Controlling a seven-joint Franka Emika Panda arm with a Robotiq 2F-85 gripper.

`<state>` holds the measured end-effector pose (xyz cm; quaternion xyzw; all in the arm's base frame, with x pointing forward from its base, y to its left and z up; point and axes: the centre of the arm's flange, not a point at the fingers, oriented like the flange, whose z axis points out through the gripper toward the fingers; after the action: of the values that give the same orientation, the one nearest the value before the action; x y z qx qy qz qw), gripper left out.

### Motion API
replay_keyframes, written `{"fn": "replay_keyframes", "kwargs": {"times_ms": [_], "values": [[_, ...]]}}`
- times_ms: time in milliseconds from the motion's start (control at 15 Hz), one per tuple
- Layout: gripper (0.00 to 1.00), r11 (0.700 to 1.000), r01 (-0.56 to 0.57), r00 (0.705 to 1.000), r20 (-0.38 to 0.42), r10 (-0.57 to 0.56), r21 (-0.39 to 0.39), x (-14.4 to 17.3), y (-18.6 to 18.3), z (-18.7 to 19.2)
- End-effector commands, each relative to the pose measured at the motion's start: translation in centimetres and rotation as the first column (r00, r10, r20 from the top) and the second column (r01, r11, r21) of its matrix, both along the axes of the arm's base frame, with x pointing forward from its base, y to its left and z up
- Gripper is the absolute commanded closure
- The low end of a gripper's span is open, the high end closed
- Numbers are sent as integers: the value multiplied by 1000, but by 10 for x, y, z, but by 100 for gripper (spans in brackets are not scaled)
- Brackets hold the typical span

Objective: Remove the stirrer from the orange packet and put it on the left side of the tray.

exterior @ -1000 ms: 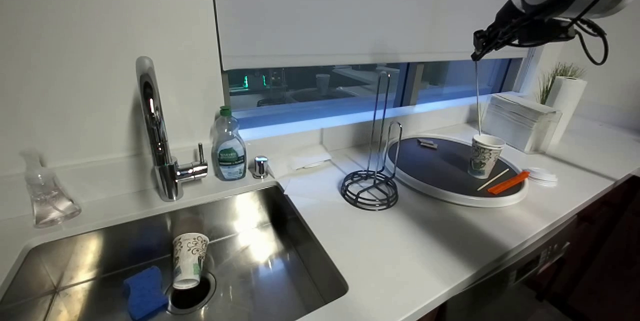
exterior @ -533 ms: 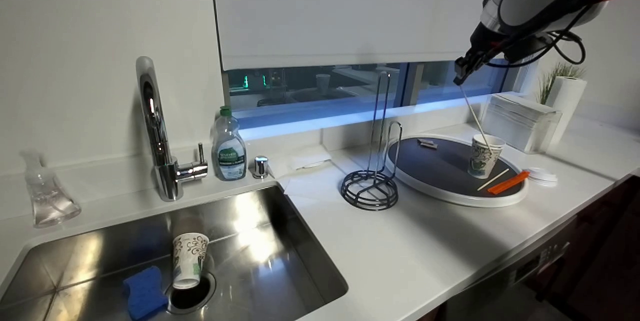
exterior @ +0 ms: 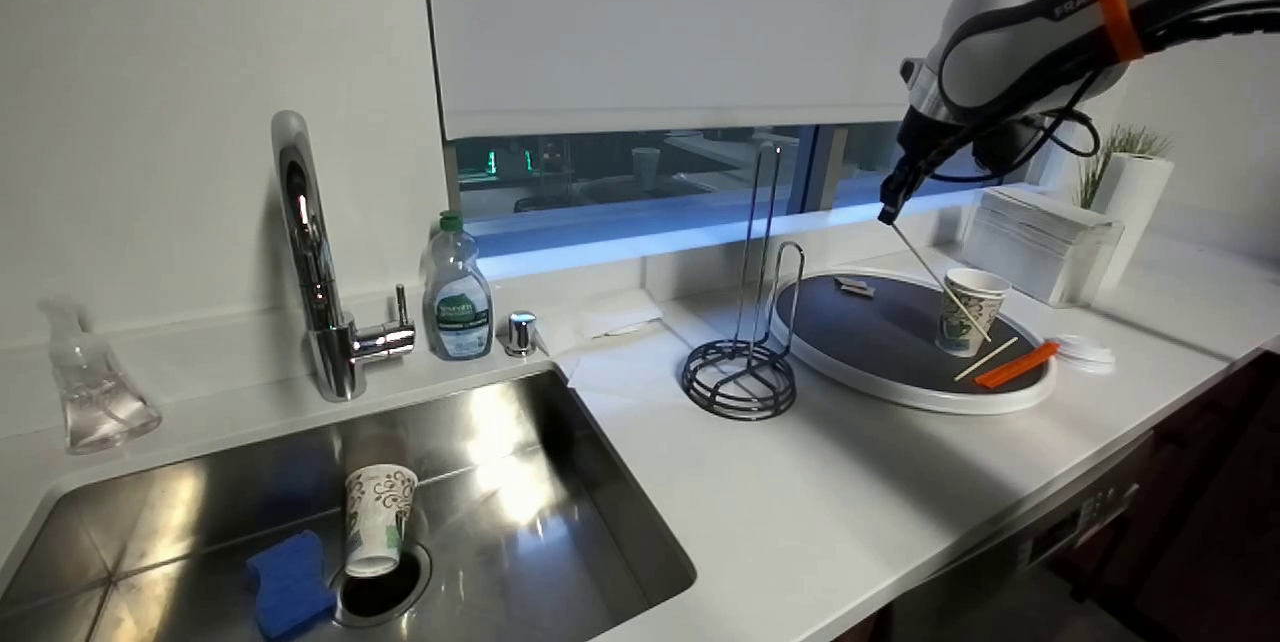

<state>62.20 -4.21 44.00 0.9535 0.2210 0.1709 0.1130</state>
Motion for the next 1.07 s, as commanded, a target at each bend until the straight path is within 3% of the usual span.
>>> {"fn": "replay_keyframes", "kwargs": {"times_ms": [0, 1000], "values": [[98, 999, -35, 998, -52, 35, -4, 26, 0, -19], [98, 998, -1, 991, -136, 8, 57, 55, 3, -74]]}}
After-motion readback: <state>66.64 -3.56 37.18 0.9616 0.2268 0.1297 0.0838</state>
